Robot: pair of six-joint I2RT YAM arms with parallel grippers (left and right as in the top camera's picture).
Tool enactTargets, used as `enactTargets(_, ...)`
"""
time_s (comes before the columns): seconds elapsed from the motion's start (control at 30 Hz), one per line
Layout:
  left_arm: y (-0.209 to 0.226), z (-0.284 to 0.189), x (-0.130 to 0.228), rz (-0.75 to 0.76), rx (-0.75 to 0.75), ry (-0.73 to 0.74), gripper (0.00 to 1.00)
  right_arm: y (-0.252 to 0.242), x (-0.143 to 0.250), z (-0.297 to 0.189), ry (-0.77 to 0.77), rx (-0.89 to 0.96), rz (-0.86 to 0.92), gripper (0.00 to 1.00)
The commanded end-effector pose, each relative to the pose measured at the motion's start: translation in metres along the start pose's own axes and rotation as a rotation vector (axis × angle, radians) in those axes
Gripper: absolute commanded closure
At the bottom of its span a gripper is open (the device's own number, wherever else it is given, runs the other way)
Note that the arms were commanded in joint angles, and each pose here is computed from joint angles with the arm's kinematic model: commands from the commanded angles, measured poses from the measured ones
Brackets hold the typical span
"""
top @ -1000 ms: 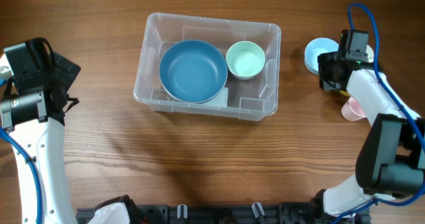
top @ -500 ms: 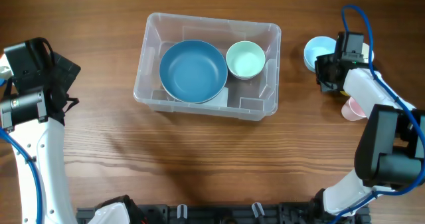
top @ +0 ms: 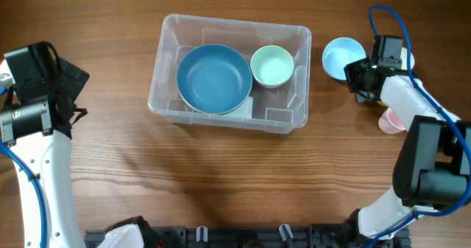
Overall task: Pack container
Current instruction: 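Lift the light blue bowl and stack it onto the green bowl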
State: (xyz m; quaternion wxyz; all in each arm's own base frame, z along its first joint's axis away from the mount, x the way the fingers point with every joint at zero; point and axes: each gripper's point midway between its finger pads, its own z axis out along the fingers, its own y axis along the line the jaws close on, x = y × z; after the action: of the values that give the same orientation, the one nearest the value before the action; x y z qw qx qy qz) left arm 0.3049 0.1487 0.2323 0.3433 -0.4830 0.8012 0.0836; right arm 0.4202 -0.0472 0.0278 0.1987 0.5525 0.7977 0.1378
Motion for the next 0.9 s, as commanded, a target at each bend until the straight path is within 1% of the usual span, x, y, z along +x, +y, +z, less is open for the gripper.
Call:
enactTargets(0.0, -0.001, -0.002, -0.005, -0.008, 0.007, -0.011, 0.00, -0.002, 0.009, 0.006, 0.031, 0.002, -0.066, 0.96)
enactTargets(0.17, -0.001, -0.002, -0.005, -0.008, 0.007, -0.011, 0.00, 0.009, 0.003, -0.003, 0.012, -0.027, -0.204, 0.96)
enactTargets(0.3, -0.001, -0.003, -0.005, -0.008, 0.006, -0.011, 0.00, 0.023, -0.012, -0.030, -0.055, -0.028, -0.322, 0.96)
enactTargets(0.37, -0.001, -0.003, -0.005, -0.008, 0.007, -0.011, 0.00, 0.038, -0.019, -0.052, -0.082, -0.058, -0.382, 0.96)
enactTargets(0.47, -0.001, -0.003, -0.005, -0.008, 0.006, -0.011, 0.00, 0.054, -0.035, -0.099, -0.177, -0.065, -0.454, 0.96)
enactTargets(0.6, -0.001, -0.003, -0.005, -0.008, 0.007, -0.011, 0.00, 0.070, -0.039, -0.154, -0.289, -0.106, -0.546, 0.96)
enactTargets(0.73, -0.001, -0.002, -0.005, -0.008, 0.006, -0.011, 0.00, 0.095, -0.016, -0.209, -0.373, -0.209, -0.708, 0.96)
enactTargets(0.77, -0.001, -0.002, -0.005, -0.008, 0.006, -0.011, 0.00, 0.103, 0.000, -0.222, -0.381, -0.247, -0.782, 0.96)
enactTargets(0.87, -0.001, -0.003, -0.005, -0.008, 0.006, -0.011, 0.00, 0.117, 0.042, -0.230, -0.354, -0.302, -0.929, 0.96)
